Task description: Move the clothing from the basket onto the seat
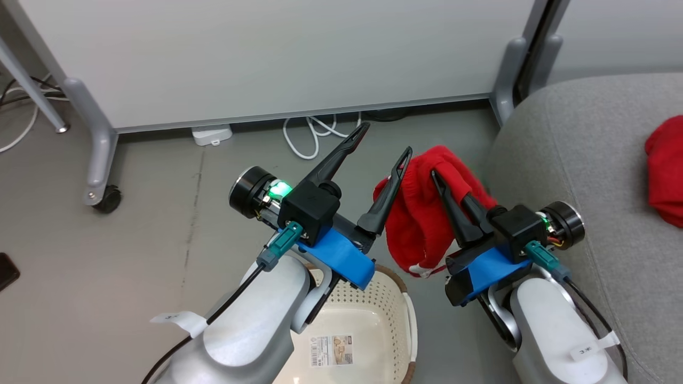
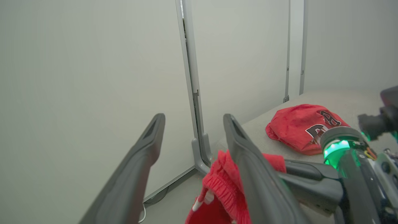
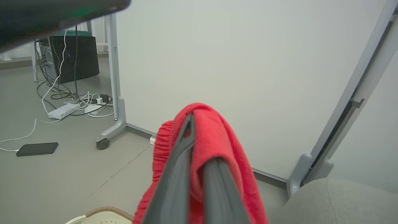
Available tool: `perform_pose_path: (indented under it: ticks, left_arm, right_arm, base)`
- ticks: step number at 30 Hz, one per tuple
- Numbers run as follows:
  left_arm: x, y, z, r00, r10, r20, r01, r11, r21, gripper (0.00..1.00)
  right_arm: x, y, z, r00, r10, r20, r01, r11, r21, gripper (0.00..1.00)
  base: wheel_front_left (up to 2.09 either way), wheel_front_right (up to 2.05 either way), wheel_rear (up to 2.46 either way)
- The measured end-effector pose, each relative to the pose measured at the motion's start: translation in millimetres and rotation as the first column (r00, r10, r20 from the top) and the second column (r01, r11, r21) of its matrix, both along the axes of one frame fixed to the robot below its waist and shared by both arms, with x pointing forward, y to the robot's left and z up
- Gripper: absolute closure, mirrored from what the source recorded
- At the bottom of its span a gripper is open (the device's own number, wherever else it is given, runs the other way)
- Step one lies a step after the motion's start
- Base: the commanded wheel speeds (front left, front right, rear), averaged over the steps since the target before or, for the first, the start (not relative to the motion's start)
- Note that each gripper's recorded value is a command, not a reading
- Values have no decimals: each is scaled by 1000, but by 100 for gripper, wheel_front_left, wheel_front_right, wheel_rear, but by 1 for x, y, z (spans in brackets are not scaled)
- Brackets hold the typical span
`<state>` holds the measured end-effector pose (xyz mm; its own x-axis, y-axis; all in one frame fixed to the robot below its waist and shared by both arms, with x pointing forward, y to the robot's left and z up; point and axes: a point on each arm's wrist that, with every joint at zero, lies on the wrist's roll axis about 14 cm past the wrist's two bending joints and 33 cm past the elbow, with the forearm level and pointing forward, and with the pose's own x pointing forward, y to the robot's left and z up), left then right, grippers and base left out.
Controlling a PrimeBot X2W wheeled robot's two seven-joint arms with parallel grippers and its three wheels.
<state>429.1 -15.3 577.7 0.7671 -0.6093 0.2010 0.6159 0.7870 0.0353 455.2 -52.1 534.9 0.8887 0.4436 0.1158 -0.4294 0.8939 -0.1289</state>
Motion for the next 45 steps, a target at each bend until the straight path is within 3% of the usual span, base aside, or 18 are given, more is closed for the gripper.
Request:
perform_pose_path:
  ticks: [15,31,37,45]
  left_arm:
    - [3,-54,-30,986,-156,-54,157,987,12,0]
    - [-16,-131,-50,919,-384,-92,385,923,-3,0]
    - [-19,-144,-51,904,-416,-95,417,909,-12,0]
    - [-11,-141,-57,908,-405,-104,406,914,-9,0]
  right_arm:
    - [-4,-86,-6,975,-223,-8,223,975,5,100]
    - [-41,-177,-18,884,-465,-40,465,885,-20,100]
    - [-51,-192,-23,860,-507,-54,507,862,-29,100]
    - [-47,-191,-23,862,-505,-51,504,863,-19,100]
  base:
    - [0,0,0]
    - [0,0,0]
    - [0,0,0]
    - [0,0,0]
